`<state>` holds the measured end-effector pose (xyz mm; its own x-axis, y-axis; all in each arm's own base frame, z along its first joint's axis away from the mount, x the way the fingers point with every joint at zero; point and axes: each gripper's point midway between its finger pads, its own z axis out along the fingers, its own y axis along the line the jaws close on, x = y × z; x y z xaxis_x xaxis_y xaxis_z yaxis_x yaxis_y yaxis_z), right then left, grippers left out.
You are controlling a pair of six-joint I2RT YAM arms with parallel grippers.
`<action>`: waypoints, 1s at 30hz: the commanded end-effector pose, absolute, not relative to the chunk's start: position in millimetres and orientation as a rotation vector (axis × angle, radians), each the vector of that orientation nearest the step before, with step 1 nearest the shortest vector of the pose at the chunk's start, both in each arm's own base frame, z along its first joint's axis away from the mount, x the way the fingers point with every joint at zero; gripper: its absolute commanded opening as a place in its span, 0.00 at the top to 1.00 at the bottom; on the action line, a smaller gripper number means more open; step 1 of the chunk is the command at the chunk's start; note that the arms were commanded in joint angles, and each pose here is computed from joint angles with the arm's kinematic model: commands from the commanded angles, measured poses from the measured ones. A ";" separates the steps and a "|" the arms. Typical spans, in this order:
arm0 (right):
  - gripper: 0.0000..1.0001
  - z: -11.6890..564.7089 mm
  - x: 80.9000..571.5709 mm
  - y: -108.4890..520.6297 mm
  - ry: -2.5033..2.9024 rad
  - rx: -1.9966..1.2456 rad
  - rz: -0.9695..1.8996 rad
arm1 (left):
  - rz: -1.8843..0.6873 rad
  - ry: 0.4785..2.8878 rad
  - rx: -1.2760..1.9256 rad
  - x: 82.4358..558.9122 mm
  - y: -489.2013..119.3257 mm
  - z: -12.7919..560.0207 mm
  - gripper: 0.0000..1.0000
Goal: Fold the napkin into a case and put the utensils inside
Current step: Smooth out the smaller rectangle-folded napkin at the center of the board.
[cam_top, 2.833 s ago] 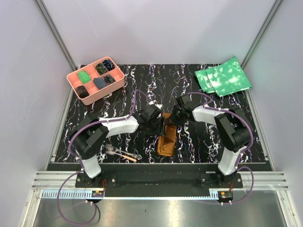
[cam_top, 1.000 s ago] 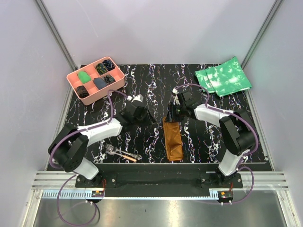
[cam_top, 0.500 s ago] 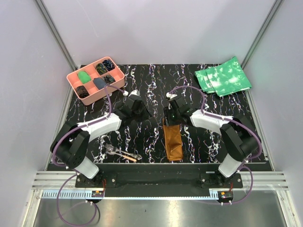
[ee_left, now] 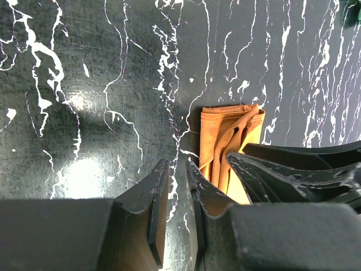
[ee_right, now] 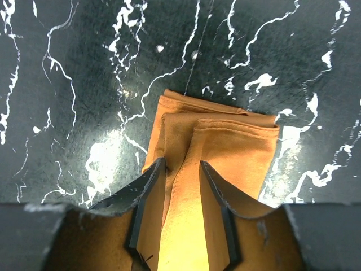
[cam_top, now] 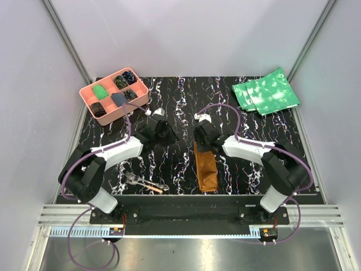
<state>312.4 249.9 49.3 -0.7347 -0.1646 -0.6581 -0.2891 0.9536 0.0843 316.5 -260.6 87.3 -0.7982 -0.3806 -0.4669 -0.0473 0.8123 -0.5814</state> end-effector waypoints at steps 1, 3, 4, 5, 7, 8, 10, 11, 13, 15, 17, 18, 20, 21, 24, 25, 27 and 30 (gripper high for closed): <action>0.59 63.4 324.8 261.4 2.336 -0.320 0.212 | -0.827 2.340 -0.287 320.8 -262.1 106.1 0.80; 0.57 63.8 324.4 264.6 2.330 -0.317 0.221 | -0.826 2.349 -0.288 318.9 -261.0 103.1 0.80; 0.56 64.0 324.7 265.3 2.328 -0.319 0.220 | -0.828 2.353 -0.292 319.0 -260.1 102.0 0.80; 0.56 66.1 326.7 266.0 2.324 -0.315 0.221 | -0.847 2.332 -0.289 322.0 -262.3 105.3 0.80; 0.55 66.4 328.6 269.9 2.321 -0.320 0.225 | -0.855 2.332 -0.290 322.0 -262.4 105.5 0.80; 0.54 67.1 329.8 270.4 2.317 -0.320 0.220 | -0.852 2.333 -0.289 321.8 -262.0 104.8 0.80; 0.53 68.5 331.6 273.5 2.314 -0.321 0.225 | -0.852 2.335 -0.290 321.5 -261.3 103.8 0.80; 0.53 68.6 332.9 273.7 2.311 -0.321 0.218 | -0.852 2.333 -0.292 321.7 -260.7 103.7 0.80; 0.53 65.6 334.2 275.2 2.317 -0.324 0.209 | -0.855 2.333 -0.293 321.5 -260.0 102.8 0.80; 0.53 62.5 335.0 275.4 2.322 -0.322 0.194 | -0.856 2.335 -0.295 320.9 -258.8 102.2 0.80; 0.54 62.0 335.7 275.9 2.322 -0.320 0.184 | -0.853 2.334 -0.297 320.8 -257.2 101.7 0.79; 0.55 61.2 334.6 276.6 2.322 -0.324 0.176 | -0.853 2.334 -0.298 321.1 -256.6 101.4 0.79; 0.56 60.0 334.8 276.3 2.321 -0.329 0.155 | -0.853 2.333 -0.301 321.1 -255.5 100.7 0.79; 0.57 57.2 333.9 276.4 2.325 -0.332 0.144 | -0.854 2.331 -0.303 321.9 -254.8 101.0 0.79; 0.58 52.6 333.2 275.2 2.335 -0.344 0.111 | -0.859 2.332 -0.304 322.4 -254.4 100.2 0.79; 0.59 51.0 332.5 275.1 2.337 -0.349 0.103 | -0.862 2.334 -0.301 321.9 -254.7 99.9 0.79; 0.61 47.4 331.9 274.9 2.344 -0.350 0.095 | -0.864 2.332 -0.303 321.8 -254.3 99.9 0.79; 0.64 43.2 331.8 275.3 2.351 -0.356 0.086 | -0.865 2.335 -0.308 322.4 -253.8 97.9 0.79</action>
<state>321.8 269.0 35.5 -0.7106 -0.2302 -0.6649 -0.2924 0.9561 -0.0185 315.9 -249.7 77.4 -0.8039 -0.3996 -0.4405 -0.0575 0.7893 -0.6113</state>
